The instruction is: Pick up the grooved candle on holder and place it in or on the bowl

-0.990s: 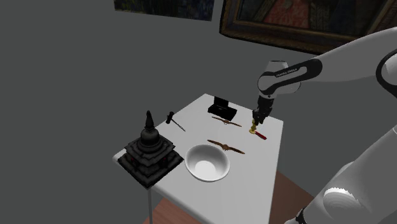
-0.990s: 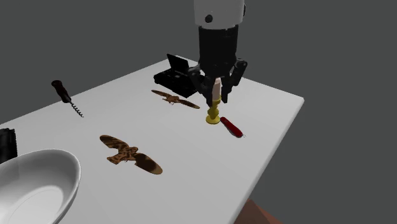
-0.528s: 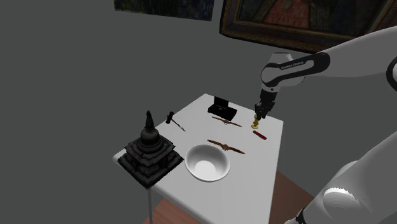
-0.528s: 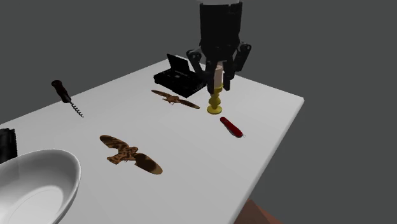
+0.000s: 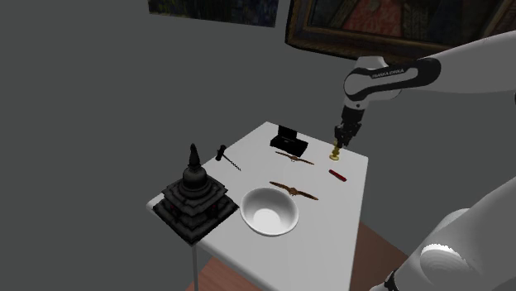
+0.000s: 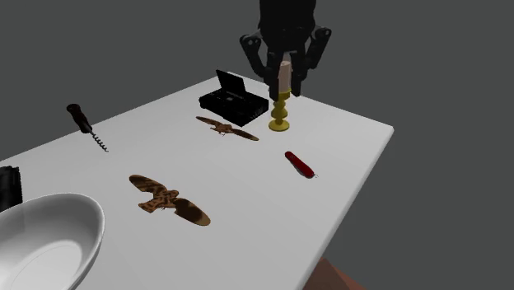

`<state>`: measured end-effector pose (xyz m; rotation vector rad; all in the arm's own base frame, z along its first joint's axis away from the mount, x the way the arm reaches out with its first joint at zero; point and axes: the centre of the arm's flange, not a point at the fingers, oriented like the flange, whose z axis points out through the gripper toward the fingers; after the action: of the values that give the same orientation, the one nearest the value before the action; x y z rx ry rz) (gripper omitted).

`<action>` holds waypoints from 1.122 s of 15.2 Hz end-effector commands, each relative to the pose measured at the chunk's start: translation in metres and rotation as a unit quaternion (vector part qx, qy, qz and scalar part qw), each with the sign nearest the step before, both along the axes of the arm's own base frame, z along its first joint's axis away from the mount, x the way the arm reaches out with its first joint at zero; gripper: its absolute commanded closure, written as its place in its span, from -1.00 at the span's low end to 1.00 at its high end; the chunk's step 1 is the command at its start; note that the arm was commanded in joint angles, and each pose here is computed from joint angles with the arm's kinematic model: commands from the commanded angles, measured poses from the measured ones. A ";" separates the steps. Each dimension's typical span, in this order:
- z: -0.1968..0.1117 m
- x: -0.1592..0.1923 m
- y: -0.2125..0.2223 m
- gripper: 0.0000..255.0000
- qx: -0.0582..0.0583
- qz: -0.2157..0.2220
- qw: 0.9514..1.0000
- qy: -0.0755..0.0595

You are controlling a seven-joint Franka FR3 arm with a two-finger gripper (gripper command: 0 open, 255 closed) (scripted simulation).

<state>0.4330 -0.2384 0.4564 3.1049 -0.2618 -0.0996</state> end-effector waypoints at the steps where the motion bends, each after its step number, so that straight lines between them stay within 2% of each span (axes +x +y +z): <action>1: 0.011 0.000 0.001 1.00 0.000 0.000 1.000 0.000; 5: 0.031 0.000 0.001 1.00 0.000 0.000 1.000 0.000; 17: 0.041 -0.012 0.159 1.00 0.000 0.000 1.000 0.000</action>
<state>0.4243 -0.0924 0.4973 3.1051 -0.2597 -0.0998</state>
